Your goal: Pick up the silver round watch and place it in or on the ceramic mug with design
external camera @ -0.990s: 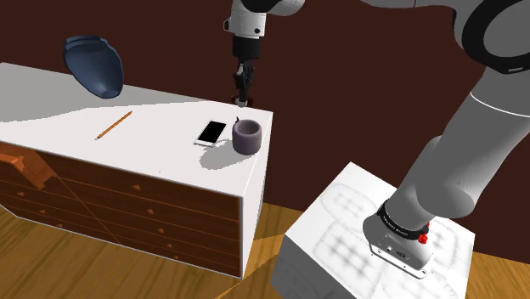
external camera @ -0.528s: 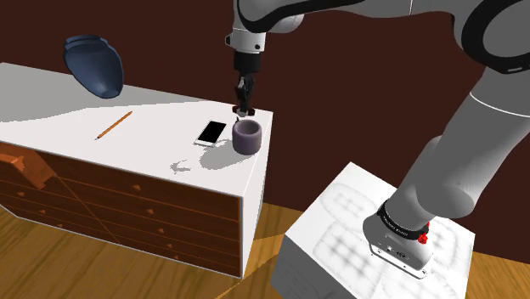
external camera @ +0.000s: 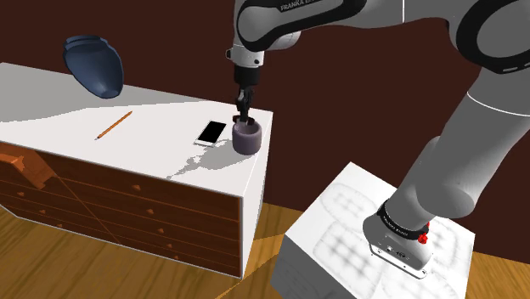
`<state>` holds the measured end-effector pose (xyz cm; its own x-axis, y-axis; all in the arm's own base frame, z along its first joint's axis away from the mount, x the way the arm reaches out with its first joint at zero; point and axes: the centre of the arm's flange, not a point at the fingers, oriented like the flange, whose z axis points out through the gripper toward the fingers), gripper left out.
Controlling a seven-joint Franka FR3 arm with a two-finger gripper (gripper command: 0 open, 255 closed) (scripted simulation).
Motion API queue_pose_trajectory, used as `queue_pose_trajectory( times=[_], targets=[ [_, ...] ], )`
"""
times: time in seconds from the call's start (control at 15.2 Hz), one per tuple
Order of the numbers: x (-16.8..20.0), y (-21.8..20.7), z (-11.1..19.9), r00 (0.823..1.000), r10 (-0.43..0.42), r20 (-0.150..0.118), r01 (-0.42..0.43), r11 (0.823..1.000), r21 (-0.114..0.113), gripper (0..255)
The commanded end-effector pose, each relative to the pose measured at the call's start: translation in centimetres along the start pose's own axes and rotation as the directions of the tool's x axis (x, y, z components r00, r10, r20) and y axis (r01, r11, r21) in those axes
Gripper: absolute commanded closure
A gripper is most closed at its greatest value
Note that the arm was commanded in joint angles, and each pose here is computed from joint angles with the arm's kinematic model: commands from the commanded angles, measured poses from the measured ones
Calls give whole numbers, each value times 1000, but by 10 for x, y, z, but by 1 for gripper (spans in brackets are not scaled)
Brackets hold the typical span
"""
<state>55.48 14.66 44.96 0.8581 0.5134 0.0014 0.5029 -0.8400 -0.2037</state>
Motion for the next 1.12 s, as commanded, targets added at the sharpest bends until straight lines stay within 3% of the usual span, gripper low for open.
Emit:
queue_pose_trajectory(
  times=[0.0, 0.33, 0.4, 0.73, 0.99, 1.06],
  targets=[
    [1, 0, 2, 1000, 0, -1, 0, 1000, 0, 255],
    [1, 0, 2, 1000, 0, 0, 0, 1000, 0, 255],
    [1, 0, 2, 1000, 0, 0, 0, 1000, 0, 0],
    [1, 0, 2, 1000, 0, 0, 0, 1000, 0, 0],
    [1, 0, -48, 1000, 0, -1, 0, 1000, 0, 0],
    [1, 0, -48, 1000, 0, -1, 0, 1000, 0, 0]
  ],
)
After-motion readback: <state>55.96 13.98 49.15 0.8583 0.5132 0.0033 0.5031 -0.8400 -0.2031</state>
